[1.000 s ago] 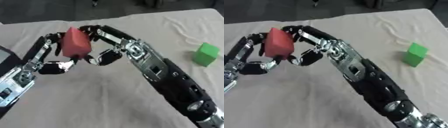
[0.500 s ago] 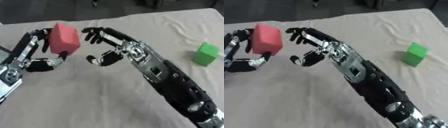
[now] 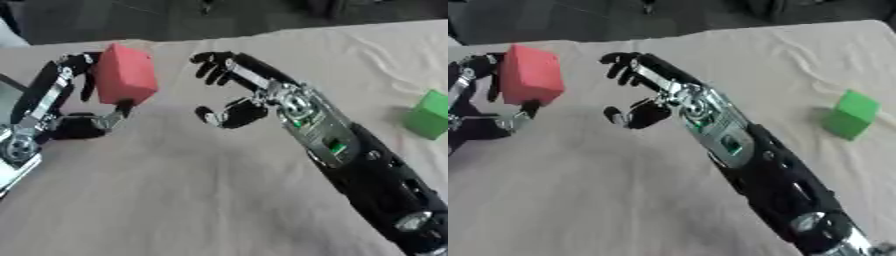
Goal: Pick up the objects with one hand, pass them to the other hand, and then place them into the box on the other side of the table.
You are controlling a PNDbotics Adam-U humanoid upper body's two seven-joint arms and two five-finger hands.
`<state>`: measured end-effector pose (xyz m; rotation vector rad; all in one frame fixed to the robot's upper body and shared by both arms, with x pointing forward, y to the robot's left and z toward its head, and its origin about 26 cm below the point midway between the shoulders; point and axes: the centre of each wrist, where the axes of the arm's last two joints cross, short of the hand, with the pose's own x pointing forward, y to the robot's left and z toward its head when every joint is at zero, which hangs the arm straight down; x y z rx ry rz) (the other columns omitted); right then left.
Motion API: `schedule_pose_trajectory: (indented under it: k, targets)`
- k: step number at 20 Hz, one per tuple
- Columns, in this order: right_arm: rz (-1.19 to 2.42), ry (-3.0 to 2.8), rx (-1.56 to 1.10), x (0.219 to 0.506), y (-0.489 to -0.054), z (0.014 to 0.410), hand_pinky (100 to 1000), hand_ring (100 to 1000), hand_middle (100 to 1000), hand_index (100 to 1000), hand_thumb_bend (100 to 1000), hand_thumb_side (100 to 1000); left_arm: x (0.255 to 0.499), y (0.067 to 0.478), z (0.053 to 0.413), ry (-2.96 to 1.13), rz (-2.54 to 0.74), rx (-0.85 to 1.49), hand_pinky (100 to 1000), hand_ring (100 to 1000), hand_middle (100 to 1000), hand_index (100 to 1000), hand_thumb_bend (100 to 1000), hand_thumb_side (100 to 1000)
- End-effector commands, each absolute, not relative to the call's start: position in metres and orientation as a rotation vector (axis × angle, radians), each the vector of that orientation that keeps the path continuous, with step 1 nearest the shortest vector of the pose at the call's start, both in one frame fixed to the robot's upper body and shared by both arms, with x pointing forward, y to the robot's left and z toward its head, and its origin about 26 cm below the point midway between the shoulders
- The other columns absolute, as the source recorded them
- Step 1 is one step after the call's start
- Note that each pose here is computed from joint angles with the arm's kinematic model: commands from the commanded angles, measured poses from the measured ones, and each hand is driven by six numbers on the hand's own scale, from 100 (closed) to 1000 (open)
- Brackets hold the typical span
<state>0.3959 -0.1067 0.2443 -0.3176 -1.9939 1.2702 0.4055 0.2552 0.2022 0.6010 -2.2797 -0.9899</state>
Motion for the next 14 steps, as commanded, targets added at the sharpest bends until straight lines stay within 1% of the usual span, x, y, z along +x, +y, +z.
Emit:
schedule_pose_trajectory:
  k: [1,2,3,4,6,9,11,12,13,14]
  targets:
    - [1.231,-2.017,-0.355,0.396,-0.113,0.258,752,761,743,916,322,100,0.399,0.279,0.227,-2.303,-0.933,0.704,611,557,163,252,100,263]
    - [1.217,-2.014,-0.36,0.396,-0.114,0.259,739,753,728,906,264,100,0.396,0.285,0.229,-2.3,-0.911,0.726,611,557,163,253,100,261]
    - [1.196,-2.013,-0.367,0.396,-0.115,0.259,710,725,677,877,185,100,0.394,0.291,0.231,-2.296,-0.889,0.747,611,557,164,253,100,260]
    - [1.158,-2.016,-0.372,0.397,-0.117,0.259,698,713,651,859,110,100,0.391,0.297,0.233,-2.291,-0.864,0.77,611,557,164,254,100,260]
    - [1.068,-2.025,-0.383,0.398,-0.12,0.259,646,678,606,803,100,100,0.386,0.308,0.236,-2.281,-0.821,0.814,612,557,166,256,100,251]
    - [0.949,-2.059,-0.387,0.398,-0.123,0.259,634,683,626,801,100,100,0.38,0.324,0.239,-2.248,-0.776,0.888,614,555,173,262,100,238]
    - [0.906,-2.065,-0.387,0.399,-0.125,0.258,646,712,655,816,100,217,0.378,0.334,0.239,-2.217,-0.756,0.936,616,556,180,268,100,227]
    - [0.894,-2.066,-0.384,0.399,-0.125,0.259,648,723,665,818,100,249,0.377,0.338,0.239,-2.207,-0.749,0.954,616,555,183,270,100,221]
    - [0.886,-2.069,-0.384,0.399,-0.126,0.259,649,732,673,817,100,224,0.377,0.342,0.239,-2.198,-0.741,0.973,616,554,185,272,100,215]
    - [0.88,-2.076,-0.385,0.398,-0.126,0.26,647,732,674,815,100,221,0.377,0.346,0.239,-2.188,-0.731,0.994,617,554,186,273,100,212]
